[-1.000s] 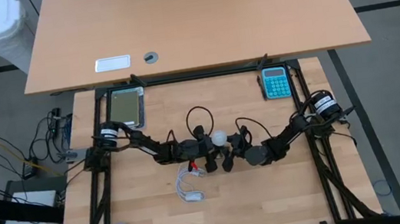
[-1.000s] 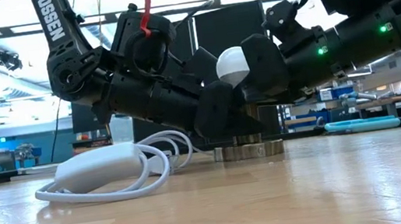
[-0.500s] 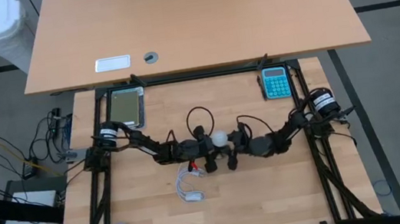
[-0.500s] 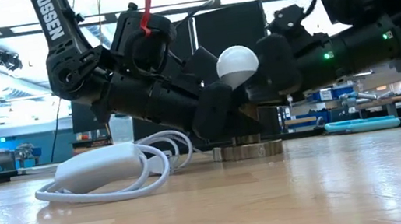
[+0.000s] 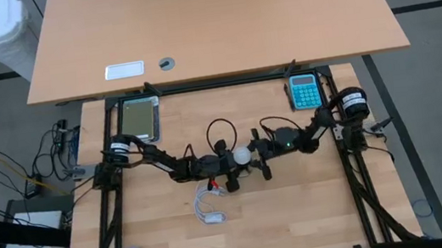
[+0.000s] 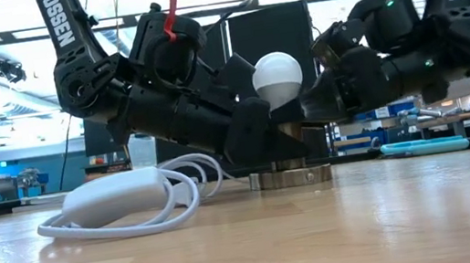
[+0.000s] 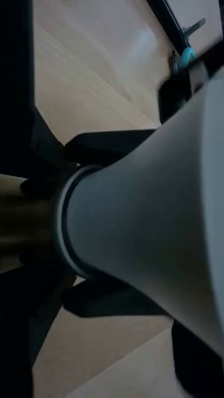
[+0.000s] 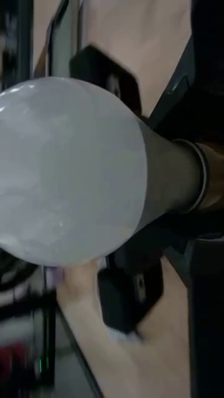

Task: Screw lightbulb
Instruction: Remove the white lightbulb from the silver lamp

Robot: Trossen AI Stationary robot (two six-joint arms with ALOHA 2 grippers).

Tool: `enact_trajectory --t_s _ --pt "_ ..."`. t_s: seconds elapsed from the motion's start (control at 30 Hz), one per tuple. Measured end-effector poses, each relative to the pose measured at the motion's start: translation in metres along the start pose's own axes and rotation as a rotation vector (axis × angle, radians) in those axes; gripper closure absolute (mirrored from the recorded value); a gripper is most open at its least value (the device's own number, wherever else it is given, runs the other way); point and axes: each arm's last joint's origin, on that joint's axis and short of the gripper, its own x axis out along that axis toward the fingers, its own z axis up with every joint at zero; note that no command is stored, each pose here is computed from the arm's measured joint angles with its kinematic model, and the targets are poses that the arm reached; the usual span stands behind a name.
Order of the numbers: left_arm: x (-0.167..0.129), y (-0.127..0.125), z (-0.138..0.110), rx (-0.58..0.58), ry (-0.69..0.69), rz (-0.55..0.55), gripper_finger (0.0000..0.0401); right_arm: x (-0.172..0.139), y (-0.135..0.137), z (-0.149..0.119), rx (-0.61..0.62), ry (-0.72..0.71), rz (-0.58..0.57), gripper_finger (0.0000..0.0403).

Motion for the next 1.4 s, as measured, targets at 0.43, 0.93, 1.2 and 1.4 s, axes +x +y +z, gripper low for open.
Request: enact_trajectory --t_s 0.43,0.93,1.2,1.4 --pt "0.0 -0.001 0.0 -0.024 0.002 -0.012 0.0207 -0.005 -0.015 0.003 0.055 -0.004 0.037 0.0159" --pt "0.0 0.001 0.001 -0.036 -0.031 0.05 0.0126 -0.019 0.009 0.021 0.072 0.087 -0.18 0.013" --pt "-0.01 0.004 0.018 -0.021 0.012 0.067 0.0087 -0.019 0.015 0.018 0.075 0.107 -0.195 0.0138" --pt "-0.02 0.008 0.024 0.013 0.129 0.081 0.0085 -0.019 0.016 0.018 0.071 0.108 -0.203 0.014"
